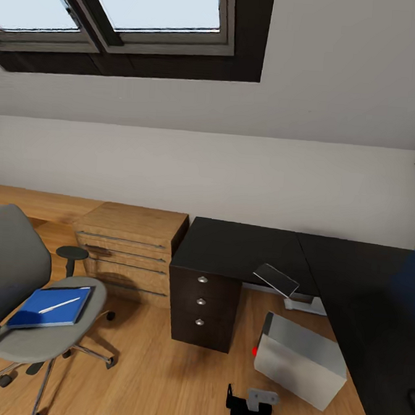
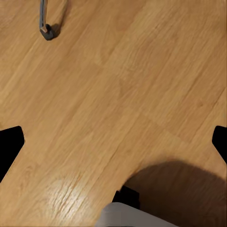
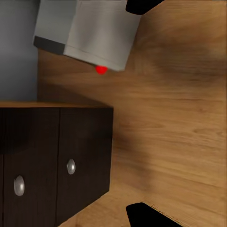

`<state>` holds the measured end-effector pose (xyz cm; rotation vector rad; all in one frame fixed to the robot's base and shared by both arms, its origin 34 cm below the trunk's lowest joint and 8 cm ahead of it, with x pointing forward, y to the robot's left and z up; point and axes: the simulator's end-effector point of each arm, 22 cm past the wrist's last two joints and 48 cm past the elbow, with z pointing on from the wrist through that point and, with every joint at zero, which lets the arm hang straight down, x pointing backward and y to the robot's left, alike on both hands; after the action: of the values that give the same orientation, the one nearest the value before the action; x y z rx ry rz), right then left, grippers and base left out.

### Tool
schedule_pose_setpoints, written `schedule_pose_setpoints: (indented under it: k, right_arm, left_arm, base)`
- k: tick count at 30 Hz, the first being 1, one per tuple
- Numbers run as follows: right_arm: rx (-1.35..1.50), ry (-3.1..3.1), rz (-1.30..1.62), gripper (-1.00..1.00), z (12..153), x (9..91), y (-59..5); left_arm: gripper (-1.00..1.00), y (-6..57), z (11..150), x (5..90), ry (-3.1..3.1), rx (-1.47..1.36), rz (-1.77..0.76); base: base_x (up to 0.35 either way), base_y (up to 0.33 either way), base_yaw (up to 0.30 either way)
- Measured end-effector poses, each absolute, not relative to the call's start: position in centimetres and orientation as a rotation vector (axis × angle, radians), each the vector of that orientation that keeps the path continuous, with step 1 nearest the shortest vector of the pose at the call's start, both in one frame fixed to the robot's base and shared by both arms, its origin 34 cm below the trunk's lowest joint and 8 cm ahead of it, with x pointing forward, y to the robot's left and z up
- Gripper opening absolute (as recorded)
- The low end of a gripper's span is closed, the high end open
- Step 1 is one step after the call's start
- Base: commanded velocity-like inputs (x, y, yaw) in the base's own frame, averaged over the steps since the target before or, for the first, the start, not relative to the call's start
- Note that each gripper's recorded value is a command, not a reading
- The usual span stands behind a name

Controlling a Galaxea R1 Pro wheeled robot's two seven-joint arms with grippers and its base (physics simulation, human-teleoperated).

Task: In the bedroom, organize the workspace by keeping the computer under the desk, ensuring the monitor is on the desk, placing the keyboard on the desk next to the monitor, placing the mouse on the desk next to the keyboard, moving the folder from the swivel chair onto the desk next to the mouse, stacking the notebook on top of the folder with the pen on top of the notebook, and positioning the swivel chair next to the desk.

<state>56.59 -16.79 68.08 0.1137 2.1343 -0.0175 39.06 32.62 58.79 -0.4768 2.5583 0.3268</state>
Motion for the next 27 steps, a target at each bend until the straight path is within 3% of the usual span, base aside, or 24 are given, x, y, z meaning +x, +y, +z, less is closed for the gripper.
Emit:
schedule_pose_setpoints:
  k: [27]
  right_arm:
    - [0.26,1.997,-0.117,1.0,70.5,57.4,-19.9]
  left_arm:
    - [1.0,30.7,57.3,36.0,2.605,-0.468,0.299]
  base:
    - [0.0,0.0,0.287]
